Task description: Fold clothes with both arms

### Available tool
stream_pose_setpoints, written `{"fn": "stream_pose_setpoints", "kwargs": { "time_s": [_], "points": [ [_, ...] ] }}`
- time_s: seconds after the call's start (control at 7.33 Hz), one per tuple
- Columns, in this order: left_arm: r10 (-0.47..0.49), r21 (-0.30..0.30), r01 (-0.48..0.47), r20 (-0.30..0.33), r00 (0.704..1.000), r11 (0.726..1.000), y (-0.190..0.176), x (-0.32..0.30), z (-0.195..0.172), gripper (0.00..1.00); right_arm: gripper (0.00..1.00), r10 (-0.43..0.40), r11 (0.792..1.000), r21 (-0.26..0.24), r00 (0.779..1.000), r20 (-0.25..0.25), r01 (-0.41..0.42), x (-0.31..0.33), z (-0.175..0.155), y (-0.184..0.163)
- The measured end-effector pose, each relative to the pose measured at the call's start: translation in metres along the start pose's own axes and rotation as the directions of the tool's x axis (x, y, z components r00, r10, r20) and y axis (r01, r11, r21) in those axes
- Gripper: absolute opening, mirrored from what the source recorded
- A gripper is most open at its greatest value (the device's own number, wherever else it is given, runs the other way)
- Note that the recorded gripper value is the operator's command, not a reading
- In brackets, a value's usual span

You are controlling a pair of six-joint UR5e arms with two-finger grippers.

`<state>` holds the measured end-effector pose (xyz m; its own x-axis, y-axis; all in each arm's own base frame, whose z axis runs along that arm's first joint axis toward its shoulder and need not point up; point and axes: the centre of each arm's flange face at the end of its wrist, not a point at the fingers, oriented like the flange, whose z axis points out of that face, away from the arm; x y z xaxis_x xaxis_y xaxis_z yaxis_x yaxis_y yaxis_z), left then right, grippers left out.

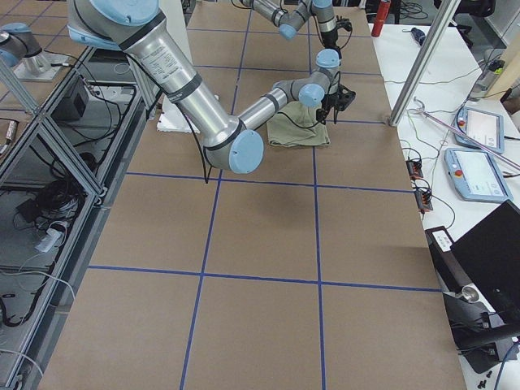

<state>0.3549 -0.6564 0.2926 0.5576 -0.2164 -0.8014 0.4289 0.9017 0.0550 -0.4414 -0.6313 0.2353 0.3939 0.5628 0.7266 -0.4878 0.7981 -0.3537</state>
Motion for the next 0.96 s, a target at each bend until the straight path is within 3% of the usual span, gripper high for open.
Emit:
{"fn": "stream_pose_setpoints", "kwargs": {
  "time_s": [0.27,0.41,0.55,0.68,0.96],
  "points": [
    [0.168,-0.005,-0.168,0.007,0.986,0.986,-0.051,-0.094,-0.045,1.00,1.00,-0.205,0.979,-0.013,0.975,-0.086,0.205,0.040,-0.047,-0.078],
    [0.290,0.003,-0.291,0.034,0.956,0.957,-0.061,-0.150,-0.066,1.00,1.00,-0.305,0.952,-0.035,0.947,-0.101,0.303,0.088,-0.075,-0.131],
    [0.418,0.004,-0.419,0.071,0.906,0.908,-0.067,-0.202,-0.085,1.00,1.00,-0.388,0.921,-0.055,0.916,-0.102,0.385,0.146,-0.100,-0.179],
    [0.535,-0.006,-0.538,0.116,0.837,0.843,-0.072,-0.255,-0.108,1.00,1.00,-0.463,0.886,-0.069,0.880,-0.102,0.458,0.215,-0.125,-0.225],
    [0.697,-0.095,-0.693,0.168,0.697,0.715,-0.066,-0.356,-0.138,1.00,1.00,-0.597,0.802,-0.106,0.794,-0.113,0.588,0.344,-0.150,-0.268]
  ]
}}
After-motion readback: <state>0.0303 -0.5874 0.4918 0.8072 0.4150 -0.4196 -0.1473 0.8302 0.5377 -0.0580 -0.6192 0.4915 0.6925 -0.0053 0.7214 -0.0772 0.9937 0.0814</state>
